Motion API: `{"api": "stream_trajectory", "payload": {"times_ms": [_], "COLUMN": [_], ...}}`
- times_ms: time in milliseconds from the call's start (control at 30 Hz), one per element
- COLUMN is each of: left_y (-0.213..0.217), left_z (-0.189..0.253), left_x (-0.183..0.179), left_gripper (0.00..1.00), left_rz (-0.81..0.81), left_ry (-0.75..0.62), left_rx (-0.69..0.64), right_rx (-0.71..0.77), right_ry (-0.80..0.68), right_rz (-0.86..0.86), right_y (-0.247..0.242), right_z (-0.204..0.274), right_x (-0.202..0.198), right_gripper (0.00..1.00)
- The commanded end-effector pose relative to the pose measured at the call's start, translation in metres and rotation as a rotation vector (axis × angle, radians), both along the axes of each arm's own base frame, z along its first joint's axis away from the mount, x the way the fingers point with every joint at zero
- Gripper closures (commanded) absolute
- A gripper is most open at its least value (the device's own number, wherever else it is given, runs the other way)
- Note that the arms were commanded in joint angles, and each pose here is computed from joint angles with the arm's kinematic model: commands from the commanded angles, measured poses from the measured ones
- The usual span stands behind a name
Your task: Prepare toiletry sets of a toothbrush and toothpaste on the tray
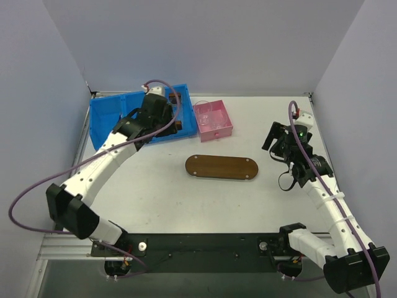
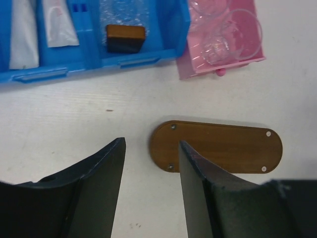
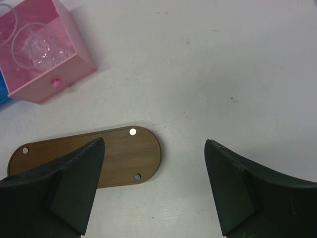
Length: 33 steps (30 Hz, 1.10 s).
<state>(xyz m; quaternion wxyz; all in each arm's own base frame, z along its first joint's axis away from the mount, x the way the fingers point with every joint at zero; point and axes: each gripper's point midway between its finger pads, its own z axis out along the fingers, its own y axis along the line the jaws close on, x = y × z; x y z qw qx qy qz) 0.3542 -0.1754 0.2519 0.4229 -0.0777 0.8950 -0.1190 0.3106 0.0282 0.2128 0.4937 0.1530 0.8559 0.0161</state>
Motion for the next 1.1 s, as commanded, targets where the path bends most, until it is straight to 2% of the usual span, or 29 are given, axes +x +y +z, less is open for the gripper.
{"api": "stream_trajectory", "payload": {"times_ms": [0,267,333,367,433,467,500,567,733,833,1067], "left_y": [-0.052,-0.143,-0.155,-0.162,-0.170,-0.175,-0.178,-0.181,-0.178,-0.170,-0.181], "left_z": [0.018,-0.007,-0.018,-0.038,-0.032,-0.053,-0.044,-0.062,-0.073,-0.083,-0.099], "left_x": [0.029,0.076,0.084,0.092,0.103,0.108,0.114,0.120,0.131,0.133,0.145], "left_gripper": [0.44,0.44,0.44,0.44,0.45,0.46,0.48,0.50,0.55,0.55,0.55], "left_rz": [-0.017,-0.043,-0.029,-0.021,-0.001,0.003,0.012,0.021,0.047,0.066,0.040], "left_ry": [-0.044,0.028,0.053,0.081,0.073,0.101,0.082,0.102,0.081,0.078,0.079], "left_rx": [-0.069,-0.128,-0.131,-0.108,-0.122,-0.100,-0.108,-0.086,-0.042,0.012,-0.002], "right_rx": [-0.054,-0.126,-0.135,-0.135,-0.129,-0.122,-0.115,-0.101,-0.090,-0.095,-0.094], "right_ry": [-0.002,0.020,0.020,0.023,0.018,0.018,0.016,0.016,0.037,0.059,0.103], "right_rz": [0.051,0.068,0.084,0.088,0.098,0.106,0.108,0.108,0.105,0.102,0.115], "right_y": [0.008,0.000,0.001,0.002,0.004,0.006,0.006,0.008,0.008,0.006,0.010], "right_z": [0.012,0.011,0.014,0.014,0.017,0.017,0.018,0.017,0.009,0.003,-0.005], "right_x": [-0.005,-0.016,-0.017,-0.017,-0.018,-0.019,-0.019,-0.022,-0.027,-0.029,-0.028], "right_gripper": [0.24,0.28,0.28,0.29,0.29,0.29,0.30,0.30,0.30,0.30,0.30]}}
